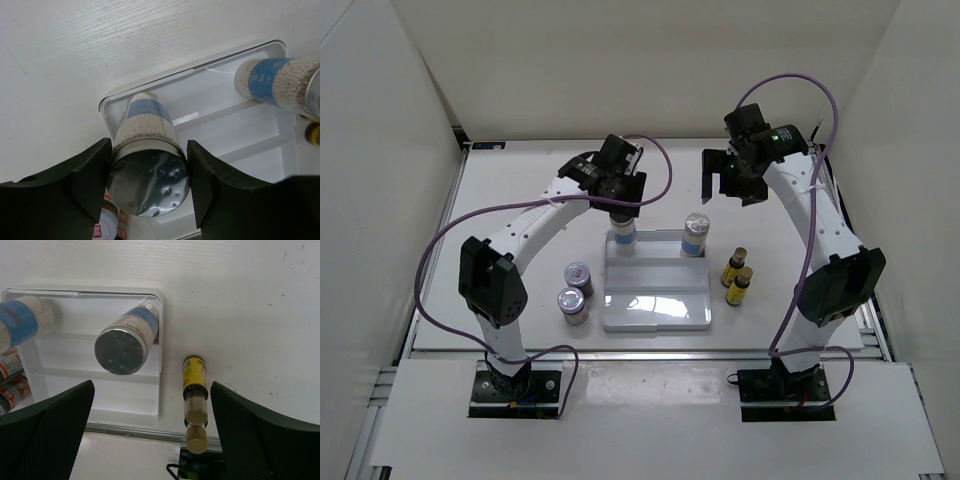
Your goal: Organize the condiment bottles
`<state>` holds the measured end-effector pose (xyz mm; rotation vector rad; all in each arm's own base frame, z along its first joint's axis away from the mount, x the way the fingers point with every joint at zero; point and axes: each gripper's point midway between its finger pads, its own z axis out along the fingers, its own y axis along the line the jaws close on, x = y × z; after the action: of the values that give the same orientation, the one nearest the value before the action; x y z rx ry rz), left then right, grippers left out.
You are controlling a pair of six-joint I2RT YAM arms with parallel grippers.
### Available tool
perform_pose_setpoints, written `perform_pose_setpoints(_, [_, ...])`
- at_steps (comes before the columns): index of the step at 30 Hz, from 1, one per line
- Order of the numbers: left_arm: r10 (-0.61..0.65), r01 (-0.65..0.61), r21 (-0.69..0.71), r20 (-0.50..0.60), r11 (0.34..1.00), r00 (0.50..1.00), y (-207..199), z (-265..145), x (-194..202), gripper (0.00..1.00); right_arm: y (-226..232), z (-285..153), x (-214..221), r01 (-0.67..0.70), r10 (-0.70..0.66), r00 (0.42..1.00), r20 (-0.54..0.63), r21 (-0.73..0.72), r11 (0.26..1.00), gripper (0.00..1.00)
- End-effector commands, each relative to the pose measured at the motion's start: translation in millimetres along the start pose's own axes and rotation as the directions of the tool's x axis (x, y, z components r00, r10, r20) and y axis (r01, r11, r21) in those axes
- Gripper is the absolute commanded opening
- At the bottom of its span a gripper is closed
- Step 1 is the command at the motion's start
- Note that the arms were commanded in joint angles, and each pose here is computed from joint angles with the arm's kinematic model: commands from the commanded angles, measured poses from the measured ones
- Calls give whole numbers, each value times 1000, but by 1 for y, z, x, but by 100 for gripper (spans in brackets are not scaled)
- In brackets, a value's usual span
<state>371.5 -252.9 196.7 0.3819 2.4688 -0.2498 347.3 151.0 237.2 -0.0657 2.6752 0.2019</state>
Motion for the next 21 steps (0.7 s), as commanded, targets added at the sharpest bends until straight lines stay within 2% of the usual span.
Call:
perform_pose_setpoints(1, [-21,18,57,53,998,998,-13,-4,-10,11,-6,-15,1,-16,16,1000,27,4,1000,100])
perform_pose_setpoints(5, [-25,25,54,12,998,1000,-13,11,2,11,-8,-14,6,-15,15,1000,16,8,1000,100])
perform_pose_setpoints(8, [-33,33,51,2,998,999,-13,15,5,20,-14,-12,9,-23,23,1000,3,27,999,100])
perform_pose_setpoints(11, [-33,33,38,-5,999,999,-10,17,8,49,-24,-13,13,-47,48,999,-18,58,997,100])
perform_pose_setpoints(12, [-32,32,26,-13,999,999,-8,19,12,67,-28,-13,15,-46,48,999,-24,79,996,100])
perform_pose_setpoints(15, [-32,32,-15,0,999,1000,-1,20,10,81,-44,-15,27,-85,94,993,-70,127,988,100])
perform_pose_setpoints(16, [-33,33,-25,15,999,999,2,16,7,94,-44,-15,27,-85,94,993,-70,127,988,100])
perform_pose_setpoints(17, [-32,34,-59,25,998,999,7,16,5,100,-50,-15,34,-93,106,990,-89,140,986,100])
perform_pose_setpoints(21, [-53,62,-89,97,994,994,25,-4,-16,100,-49,-19,48,-106,119,986,-116,107,989,100])
